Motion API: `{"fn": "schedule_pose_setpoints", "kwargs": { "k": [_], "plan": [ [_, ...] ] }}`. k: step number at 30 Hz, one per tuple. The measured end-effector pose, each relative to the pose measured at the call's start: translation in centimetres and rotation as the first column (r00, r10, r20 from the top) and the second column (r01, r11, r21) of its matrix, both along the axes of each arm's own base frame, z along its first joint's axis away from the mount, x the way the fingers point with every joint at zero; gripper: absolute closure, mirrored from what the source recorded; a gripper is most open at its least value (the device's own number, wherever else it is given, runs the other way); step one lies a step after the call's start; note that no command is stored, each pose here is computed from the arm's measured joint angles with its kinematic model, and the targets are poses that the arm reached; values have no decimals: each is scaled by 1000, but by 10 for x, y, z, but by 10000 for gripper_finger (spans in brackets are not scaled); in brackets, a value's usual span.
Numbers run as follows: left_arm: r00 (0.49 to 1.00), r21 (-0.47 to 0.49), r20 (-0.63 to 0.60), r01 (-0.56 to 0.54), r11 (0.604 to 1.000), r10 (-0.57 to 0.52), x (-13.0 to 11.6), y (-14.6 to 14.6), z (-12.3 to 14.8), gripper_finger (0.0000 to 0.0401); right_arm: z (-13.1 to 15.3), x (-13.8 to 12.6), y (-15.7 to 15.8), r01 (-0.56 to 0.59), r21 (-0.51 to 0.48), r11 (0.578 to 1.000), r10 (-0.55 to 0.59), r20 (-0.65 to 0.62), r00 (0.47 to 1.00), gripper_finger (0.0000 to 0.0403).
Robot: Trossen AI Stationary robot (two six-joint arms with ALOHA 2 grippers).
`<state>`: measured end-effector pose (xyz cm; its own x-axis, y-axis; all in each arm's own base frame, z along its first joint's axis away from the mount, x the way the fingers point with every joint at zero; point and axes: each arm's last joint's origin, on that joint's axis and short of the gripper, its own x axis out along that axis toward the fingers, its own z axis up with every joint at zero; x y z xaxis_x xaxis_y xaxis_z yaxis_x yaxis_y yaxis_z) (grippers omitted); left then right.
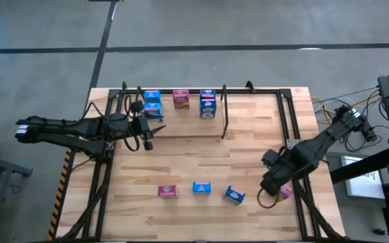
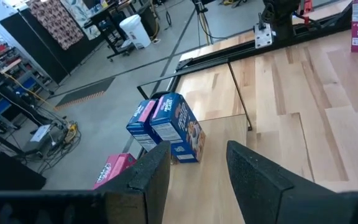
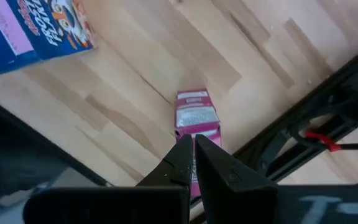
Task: Stack cereal on shelf
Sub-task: Put the right violet cereal box on the shelf aligned with the violet cereal box
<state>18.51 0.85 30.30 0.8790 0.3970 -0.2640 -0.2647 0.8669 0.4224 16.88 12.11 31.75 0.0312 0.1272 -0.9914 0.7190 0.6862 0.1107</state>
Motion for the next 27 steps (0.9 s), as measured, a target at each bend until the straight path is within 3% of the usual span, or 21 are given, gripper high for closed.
{"fn": "schedule_pose_setpoints", "kwargs": {
  "k": [5, 12, 19, 27],
  "plan": [
    [1000, 0, 1, 0, 1000, 0, 0, 0, 0, 260, -3, -15, -5, 30, 26, 999, -31, 25, 999, 394],
    [1000, -15, 7, -5, 1000, 5, 0, 0, 0, 260, -7, -16, 2, 15, 25, 1000, -15, 20, 1000, 381],
    [1000, -29, 13, -9, 1000, 9, 0, 0, 0, 260, -9, -15, 4, 81, 32, 996, -81, -12, 997, 285],
    [1000, -37, 6, -12, 999, 12, 0, 0, -1, 260, -9, -15, 7, -11, 81, 997, 14, -32, 999, 178]
  ]
}}
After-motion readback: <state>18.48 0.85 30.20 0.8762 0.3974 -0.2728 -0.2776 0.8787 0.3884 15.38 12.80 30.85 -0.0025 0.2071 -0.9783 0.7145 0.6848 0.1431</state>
